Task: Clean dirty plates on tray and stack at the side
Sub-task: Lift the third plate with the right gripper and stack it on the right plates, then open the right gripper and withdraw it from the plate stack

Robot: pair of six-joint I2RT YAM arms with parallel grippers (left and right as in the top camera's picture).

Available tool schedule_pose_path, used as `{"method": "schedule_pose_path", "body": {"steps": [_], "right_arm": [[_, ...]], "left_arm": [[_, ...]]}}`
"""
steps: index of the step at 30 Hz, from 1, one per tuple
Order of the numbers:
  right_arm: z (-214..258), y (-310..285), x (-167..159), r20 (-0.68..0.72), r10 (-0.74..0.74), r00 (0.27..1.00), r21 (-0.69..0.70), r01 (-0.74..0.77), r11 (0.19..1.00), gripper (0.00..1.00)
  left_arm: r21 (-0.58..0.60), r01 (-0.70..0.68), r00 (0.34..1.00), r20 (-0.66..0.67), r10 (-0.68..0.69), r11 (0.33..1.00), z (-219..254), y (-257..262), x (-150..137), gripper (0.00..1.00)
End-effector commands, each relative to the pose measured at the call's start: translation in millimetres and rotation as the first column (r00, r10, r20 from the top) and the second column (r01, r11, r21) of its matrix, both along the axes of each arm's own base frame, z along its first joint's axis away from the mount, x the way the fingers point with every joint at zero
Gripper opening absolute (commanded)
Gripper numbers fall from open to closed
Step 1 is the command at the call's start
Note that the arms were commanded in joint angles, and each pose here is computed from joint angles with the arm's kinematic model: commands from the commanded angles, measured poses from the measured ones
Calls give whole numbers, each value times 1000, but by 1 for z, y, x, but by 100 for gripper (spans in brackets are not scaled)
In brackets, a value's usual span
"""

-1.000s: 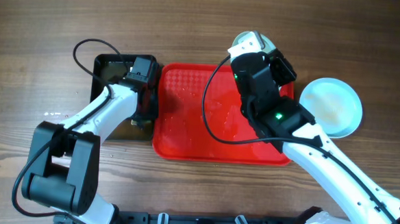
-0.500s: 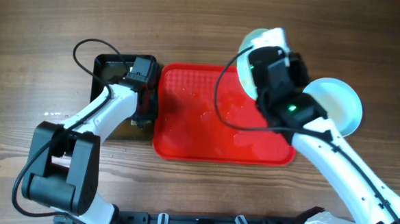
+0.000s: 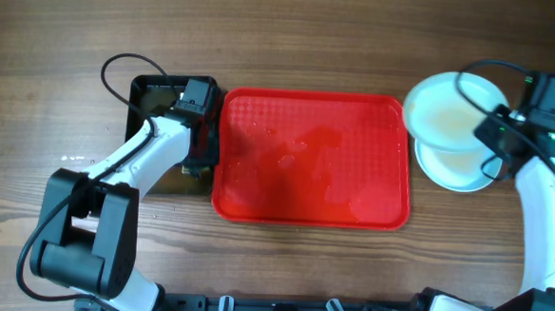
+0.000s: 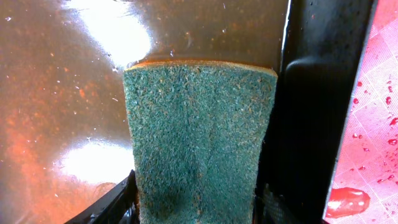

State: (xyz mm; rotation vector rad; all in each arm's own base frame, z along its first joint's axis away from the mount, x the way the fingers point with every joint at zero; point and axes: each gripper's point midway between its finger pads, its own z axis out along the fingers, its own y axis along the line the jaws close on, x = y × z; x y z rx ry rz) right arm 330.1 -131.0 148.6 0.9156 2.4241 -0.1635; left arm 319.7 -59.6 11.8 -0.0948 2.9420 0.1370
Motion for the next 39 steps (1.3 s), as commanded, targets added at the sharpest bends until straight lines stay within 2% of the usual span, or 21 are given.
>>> {"method": "schedule_pose_path", "body": {"steps": [1, 4, 9, 13, 15, 16, 18, 20, 23, 25, 27, 28, 30, 33, 37, 39], "right_arm": [[-21, -11, -19, -28, -71, 997, 81, 73, 994, 5], [-45, -19, -36, -67, -114, 991, 95, 121, 988, 5], [-56, -20, -41, -72, -121, 990, 97, 128, 987, 11], [-54, -13, -32, -39, -83, 996, 131, 87, 988, 36], [-53, 9, -21, 10, 34, 999, 222, -35, 974, 43], [-48, 26, -12, 65, 131, 989, 274, -144, 951, 46], [-39, 55, -1, 163, 264, 951, 342, -305, 889, 53], [-34, 83, 4, 206, 357, 911, 367, -410, 835, 67], [-33, 118, 8, 206, 493, 845, 330, -534, 778, 92], [-33, 143, 11, 179, 563, 806, 293, -591, 752, 100], [-29, 165, 13, 160, 644, 748, 245, -662, 708, 99], [-25, 174, 12, 128, 680, 722, 213, -689, 693, 99], [-18, 184, 8, 49, 710, 702, 161, -707, 689, 99], [-6, 204, -3, 12, 766, 643, 166, -756, 633, 99], [3, 206, -18, 20, 712, 702, 217, -698, 683, 99], [12, 205, -23, 40, 709, 704, 202, -701, 684, 99]], "left_arm": [[-30, 4, 1000, 16, -3, 1000, 4, -7, 6, 55], [-29, 4, 1000, 16, -4, 1000, 4, -7, 6, 55], [-29, 4, 1000, 15, -4, 1000, 4, -6, 6, 55], [-30, 4, 1000, 17, -3, 1000, 5, -7, 6, 60], [-34, 4, 999, 32, -3, 999, 10, -7, 8, 61], [-38, 5, 999, 47, -3, 999, 15, -7, 9, 62], [-49, 7, 996, 91, -2, 999, 28, -8, 14, 64], [-79, 15, 988, 156, -2, 997, 49, -12, 19, 68], [-175, 53, 977, 214, -15, 983, 68, -29, 24, 74], [-221, 66, 972, 235, -12, 973, 75, -37, 26, 82], [-249, 17, 973, 227, 42, 968, 76, -38, 26, 89], [-265, -6, 975, 214, 65, 964, 75, -38, 24, 100], [-310, -37, 979, 180, 97, 950, 74, -42, 19, 100], [-338, -119, 977, 126, 170, 934, 76, -35, 8, 100], [-320, -165, 976, 85, 202, 933, 88, -21, -15, 100], [-298, -147, 979, 90, 181, 943, 96, -18, -26, 100]]}}
